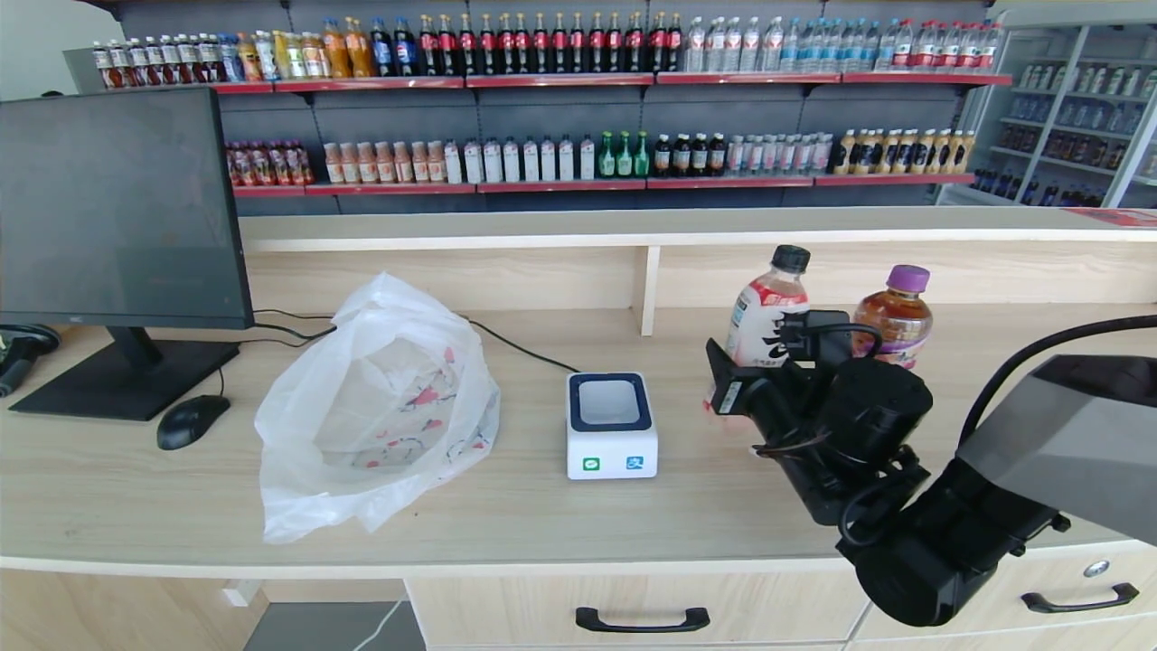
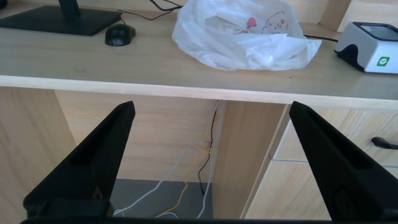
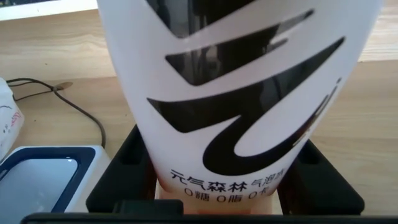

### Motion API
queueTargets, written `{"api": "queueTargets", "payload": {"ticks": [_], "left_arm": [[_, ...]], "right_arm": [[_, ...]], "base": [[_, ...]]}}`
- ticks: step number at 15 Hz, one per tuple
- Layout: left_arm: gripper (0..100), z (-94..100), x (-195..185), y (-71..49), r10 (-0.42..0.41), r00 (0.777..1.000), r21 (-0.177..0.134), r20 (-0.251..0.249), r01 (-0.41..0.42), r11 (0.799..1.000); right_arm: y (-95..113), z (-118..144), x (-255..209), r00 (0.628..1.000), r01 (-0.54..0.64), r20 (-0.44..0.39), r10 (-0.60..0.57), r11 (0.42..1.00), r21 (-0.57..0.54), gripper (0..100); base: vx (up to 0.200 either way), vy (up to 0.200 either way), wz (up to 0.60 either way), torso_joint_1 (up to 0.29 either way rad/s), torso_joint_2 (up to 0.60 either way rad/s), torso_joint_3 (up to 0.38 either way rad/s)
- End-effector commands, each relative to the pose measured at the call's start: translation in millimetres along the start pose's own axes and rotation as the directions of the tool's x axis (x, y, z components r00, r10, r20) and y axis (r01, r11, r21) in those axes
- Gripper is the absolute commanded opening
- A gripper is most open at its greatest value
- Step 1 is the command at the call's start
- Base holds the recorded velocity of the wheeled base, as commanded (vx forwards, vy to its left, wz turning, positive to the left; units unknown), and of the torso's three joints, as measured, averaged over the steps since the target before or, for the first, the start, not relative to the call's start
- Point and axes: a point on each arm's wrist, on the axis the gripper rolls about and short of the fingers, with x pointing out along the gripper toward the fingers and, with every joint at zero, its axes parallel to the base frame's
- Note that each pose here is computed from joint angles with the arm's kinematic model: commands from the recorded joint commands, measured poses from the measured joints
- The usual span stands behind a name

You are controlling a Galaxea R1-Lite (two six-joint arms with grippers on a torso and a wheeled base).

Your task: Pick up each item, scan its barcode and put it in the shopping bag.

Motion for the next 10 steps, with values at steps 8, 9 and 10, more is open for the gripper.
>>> {"api": "queueTargets", "payload": {"ticks": [8,9,10], "left_arm": [[100,0.0,0.0,0.0,0.000,1.000,0.000,0.001,0.000,1.000],[100,0.0,0.0,0.0,0.000,1.000,0.000,0.001,0.000,1.000],[100,0.0,0.0,0.0,0.000,1.000,0.000,0.001,0.000,1.000]], "right_arm": [[-4.0,31.3,-18.1,0.999,-0.008,0.051,0.007,1.000,0.023,0],[-2.5,34.9,-21.6,0.998,-0.016,0.056,0.014,0.999,0.028,0],[0.2,36.8,-24.6,0.998,-0.027,0.058,0.025,0.999,0.032,0]], "base": [[0.000,0.000,0.00,0.000,0.00,0.000],[0.000,0.000,0.00,0.000,0.00,0.000],[0.000,0.000,0.00,0.000,0.00,0.000]]}}
